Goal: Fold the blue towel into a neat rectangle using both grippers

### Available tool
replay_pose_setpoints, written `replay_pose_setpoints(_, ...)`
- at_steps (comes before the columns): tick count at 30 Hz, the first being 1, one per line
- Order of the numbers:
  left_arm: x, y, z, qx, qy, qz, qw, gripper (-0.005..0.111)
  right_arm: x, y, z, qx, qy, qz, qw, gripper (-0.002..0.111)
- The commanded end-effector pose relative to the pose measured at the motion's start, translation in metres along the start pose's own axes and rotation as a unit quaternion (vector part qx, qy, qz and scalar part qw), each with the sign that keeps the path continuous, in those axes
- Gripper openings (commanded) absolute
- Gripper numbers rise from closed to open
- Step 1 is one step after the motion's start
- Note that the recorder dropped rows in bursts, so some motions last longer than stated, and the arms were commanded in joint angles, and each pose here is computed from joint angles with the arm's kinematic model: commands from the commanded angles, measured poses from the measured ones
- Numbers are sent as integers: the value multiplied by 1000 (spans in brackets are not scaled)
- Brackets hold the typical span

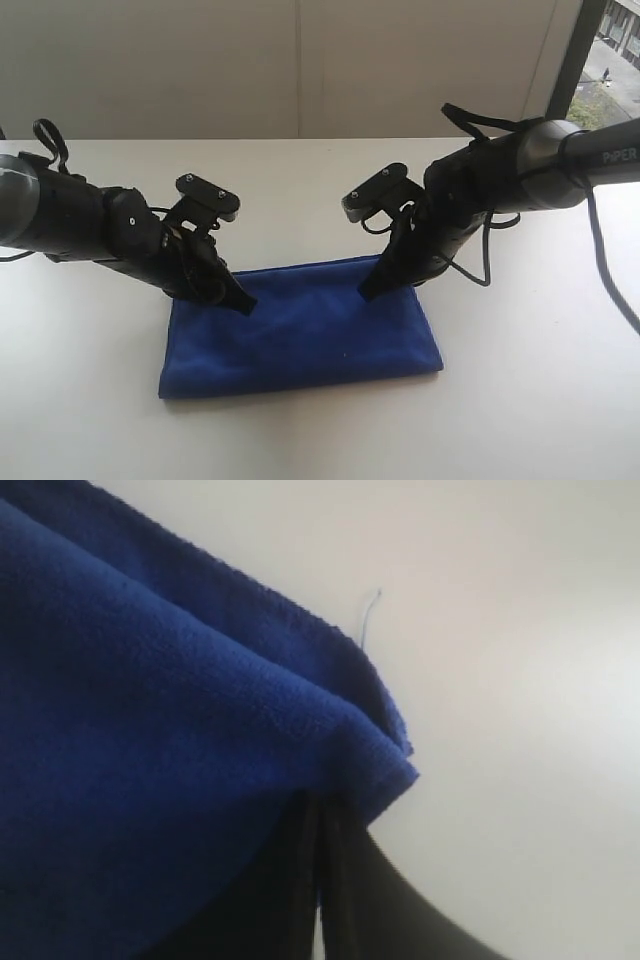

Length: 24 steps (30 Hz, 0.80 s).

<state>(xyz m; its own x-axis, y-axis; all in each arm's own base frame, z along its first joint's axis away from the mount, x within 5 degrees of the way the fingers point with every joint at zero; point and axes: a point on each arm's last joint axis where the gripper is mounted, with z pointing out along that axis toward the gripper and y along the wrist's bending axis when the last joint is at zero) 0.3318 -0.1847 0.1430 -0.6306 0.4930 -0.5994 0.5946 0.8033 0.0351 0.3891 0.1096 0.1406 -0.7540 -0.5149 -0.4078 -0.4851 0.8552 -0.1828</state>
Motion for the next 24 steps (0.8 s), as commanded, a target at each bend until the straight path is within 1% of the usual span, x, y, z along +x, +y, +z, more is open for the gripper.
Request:
replay_pose_setpoints(1, -2, -2, 0, 0, -5, 14, 1000, 0, 0, -3, -1, 3, 1, 0, 1000, 0)
replay_pose_setpoints(4, -1, 4, -1, -5, -6, 10, 1000, 0, 1, -3, 1, 2, 4, 0, 1000, 0)
replay_pose_setpoints(10, 6, 30, -3, -18, 12, -19, 1000, 0, 6, -1, 11, -2, 18, -1, 1000, 0)
replay_pose_setpoints(13, 11, 40, -4, -18, 27, -31, 999, 0, 8, 0, 16, -4, 25, -1, 1000, 0)
replay_pose_setpoints(21, 12, 40, -2, -19, 29, -28, 999, 0, 10, 1, 19, -5, 30, -2, 1000, 0)
replay_pose_setpoints(24, 14, 43, -1, -22, 32, -22, 999, 0, 10, 1, 19, -6, 32, -2, 999, 0)
